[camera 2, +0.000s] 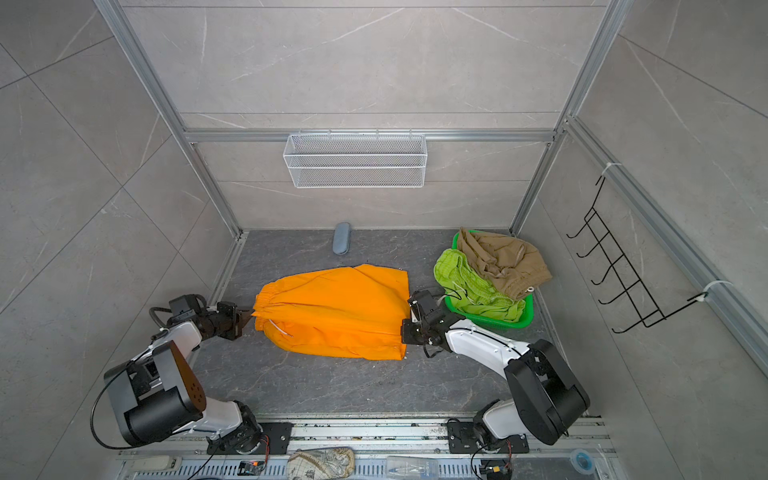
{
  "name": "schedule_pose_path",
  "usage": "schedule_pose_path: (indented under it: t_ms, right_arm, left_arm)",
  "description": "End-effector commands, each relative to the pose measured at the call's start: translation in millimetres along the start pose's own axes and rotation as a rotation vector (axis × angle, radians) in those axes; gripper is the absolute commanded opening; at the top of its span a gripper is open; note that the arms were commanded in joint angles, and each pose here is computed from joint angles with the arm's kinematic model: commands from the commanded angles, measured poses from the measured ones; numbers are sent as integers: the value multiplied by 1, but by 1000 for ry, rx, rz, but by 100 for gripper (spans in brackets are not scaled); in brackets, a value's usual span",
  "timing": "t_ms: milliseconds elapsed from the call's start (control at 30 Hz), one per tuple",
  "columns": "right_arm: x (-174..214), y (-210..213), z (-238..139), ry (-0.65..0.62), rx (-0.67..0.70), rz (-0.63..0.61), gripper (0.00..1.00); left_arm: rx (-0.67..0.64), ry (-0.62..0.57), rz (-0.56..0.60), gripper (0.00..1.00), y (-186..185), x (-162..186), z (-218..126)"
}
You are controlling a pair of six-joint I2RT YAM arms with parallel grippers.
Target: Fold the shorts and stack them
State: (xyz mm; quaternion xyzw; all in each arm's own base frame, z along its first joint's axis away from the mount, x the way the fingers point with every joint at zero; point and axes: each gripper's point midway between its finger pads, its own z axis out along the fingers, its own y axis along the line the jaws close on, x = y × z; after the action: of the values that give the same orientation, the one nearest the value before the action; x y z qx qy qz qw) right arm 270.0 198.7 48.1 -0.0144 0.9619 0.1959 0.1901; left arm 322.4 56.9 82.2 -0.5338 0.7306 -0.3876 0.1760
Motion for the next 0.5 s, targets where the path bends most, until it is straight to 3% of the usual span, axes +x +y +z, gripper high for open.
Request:
schedule_pose_path:
  t_ms: [0,133,267,467]
  right_arm:
    - [3,-17,10,2,67,33,11]
    - [-4,-32,25,31,136,55,7]
    - [-30,-51,29,23,174,95,7]
    - [-80,-43,-22,-97,187,48,9]
  left_arm:
    - [54,-84,77,0,-15,-12,-14]
    - [17,-53,71,0,1,0,-1]
    - [-42,19,157,0,0,32,24]
    - [9,16,190,0,-35,28,23]
